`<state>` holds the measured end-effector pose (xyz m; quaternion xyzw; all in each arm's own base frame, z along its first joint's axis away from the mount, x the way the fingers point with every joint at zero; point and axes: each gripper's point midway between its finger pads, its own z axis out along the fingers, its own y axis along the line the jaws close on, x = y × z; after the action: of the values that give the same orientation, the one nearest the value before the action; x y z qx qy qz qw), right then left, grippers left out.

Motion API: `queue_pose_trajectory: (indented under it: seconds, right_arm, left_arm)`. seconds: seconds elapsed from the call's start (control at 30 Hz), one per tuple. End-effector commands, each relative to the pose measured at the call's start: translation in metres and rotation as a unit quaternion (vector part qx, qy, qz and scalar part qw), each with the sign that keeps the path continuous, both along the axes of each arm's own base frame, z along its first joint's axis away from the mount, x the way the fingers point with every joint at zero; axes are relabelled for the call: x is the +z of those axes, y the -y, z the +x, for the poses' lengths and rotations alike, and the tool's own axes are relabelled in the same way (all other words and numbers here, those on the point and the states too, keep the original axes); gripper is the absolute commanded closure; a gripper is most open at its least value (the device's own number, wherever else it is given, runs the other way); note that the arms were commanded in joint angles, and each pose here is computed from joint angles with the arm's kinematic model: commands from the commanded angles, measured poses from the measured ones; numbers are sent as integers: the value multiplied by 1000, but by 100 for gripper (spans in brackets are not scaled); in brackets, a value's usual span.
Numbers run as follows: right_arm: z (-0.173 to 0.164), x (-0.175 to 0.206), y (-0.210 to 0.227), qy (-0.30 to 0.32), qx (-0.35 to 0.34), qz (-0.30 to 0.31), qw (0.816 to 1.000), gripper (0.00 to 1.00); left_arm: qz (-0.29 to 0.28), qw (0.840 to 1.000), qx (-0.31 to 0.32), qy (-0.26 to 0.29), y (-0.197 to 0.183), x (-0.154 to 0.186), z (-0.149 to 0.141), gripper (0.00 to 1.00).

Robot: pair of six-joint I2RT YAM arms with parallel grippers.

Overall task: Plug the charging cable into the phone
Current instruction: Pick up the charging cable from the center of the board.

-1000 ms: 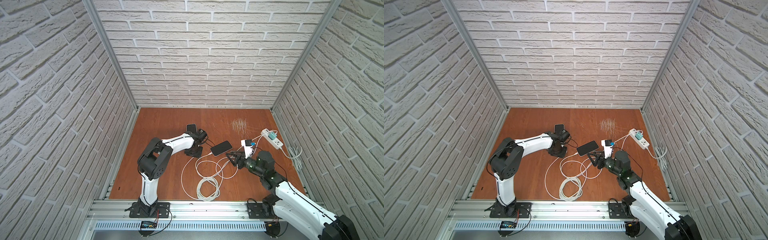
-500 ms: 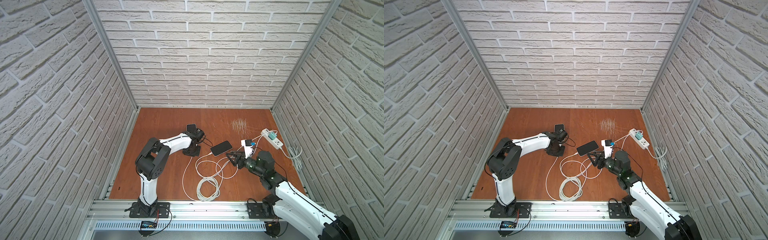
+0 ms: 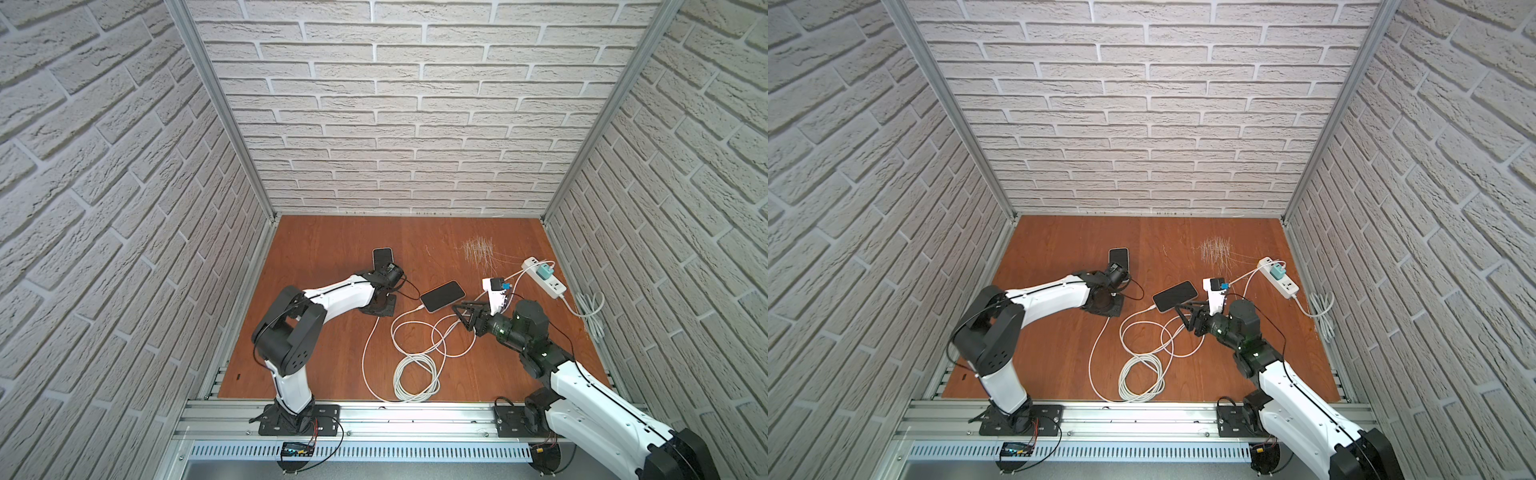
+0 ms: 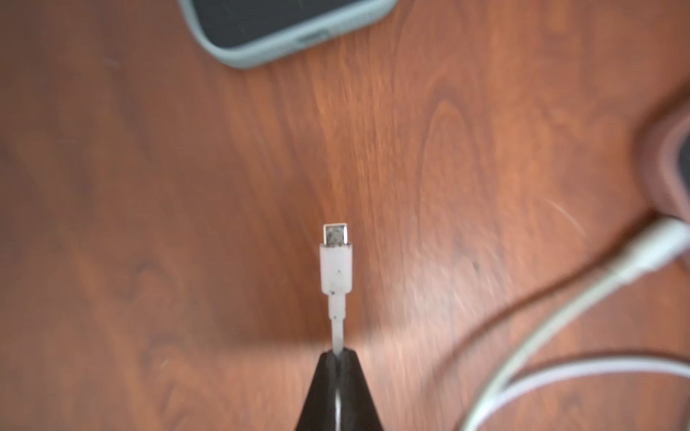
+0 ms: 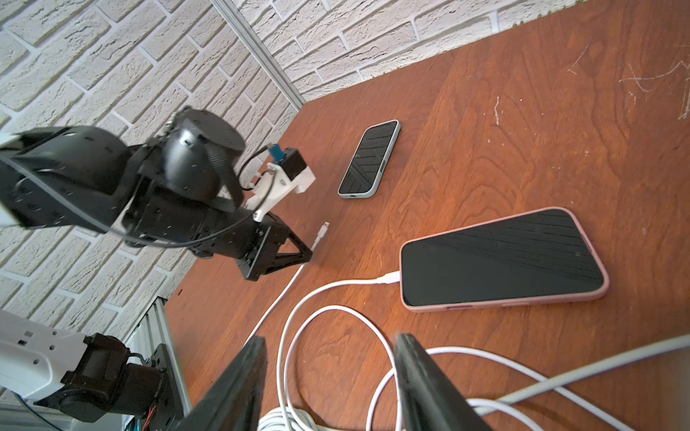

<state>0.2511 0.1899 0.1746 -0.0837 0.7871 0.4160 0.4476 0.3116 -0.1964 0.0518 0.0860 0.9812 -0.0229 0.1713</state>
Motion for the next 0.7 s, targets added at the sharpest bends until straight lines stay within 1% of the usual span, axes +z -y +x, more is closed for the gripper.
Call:
queue_pose_trajectory:
  seconds: [0.0, 0.1, 0.17, 0.23, 0.3, 0.4, 0.5, 0.67]
  right_arm:
    - [17, 35, -2, 25, -18, 27, 999, 42]
    - [30, 65, -11, 33, -15, 49, 998, 43]
    - [38, 83, -23, 36, -2, 60, 998, 44]
    - [46, 94, -38, 34, 17, 68, 997, 45]
    - [51, 100, -56, 29, 40, 75, 996, 47]
    - [52, 106, -88, 31, 75, 80, 994, 47]
    - [52, 97, -123, 23, 107, 76, 991, 47]
    - [38, 85, -158, 19, 149, 90, 985, 48]
  left_arm:
    - [-50, 990, -6, 130, 10, 67, 14, 100]
    - [-92, 976, -15, 196, 10, 102, 9, 100]
    - [-104, 967, -26, 232, 11, 118, 1, 100]
    - [-107, 956, -30, 271, 8, 136, -5, 100]
    - [-121, 947, -34, 296, 6, 148, -10, 100]
    - [-139, 936, -37, 320, 3, 158, -17, 100]
    - [-156, 928, -57, 333, 5, 161, -23, 100]
    - [-167, 924, -67, 337, 3, 159, -31, 100]
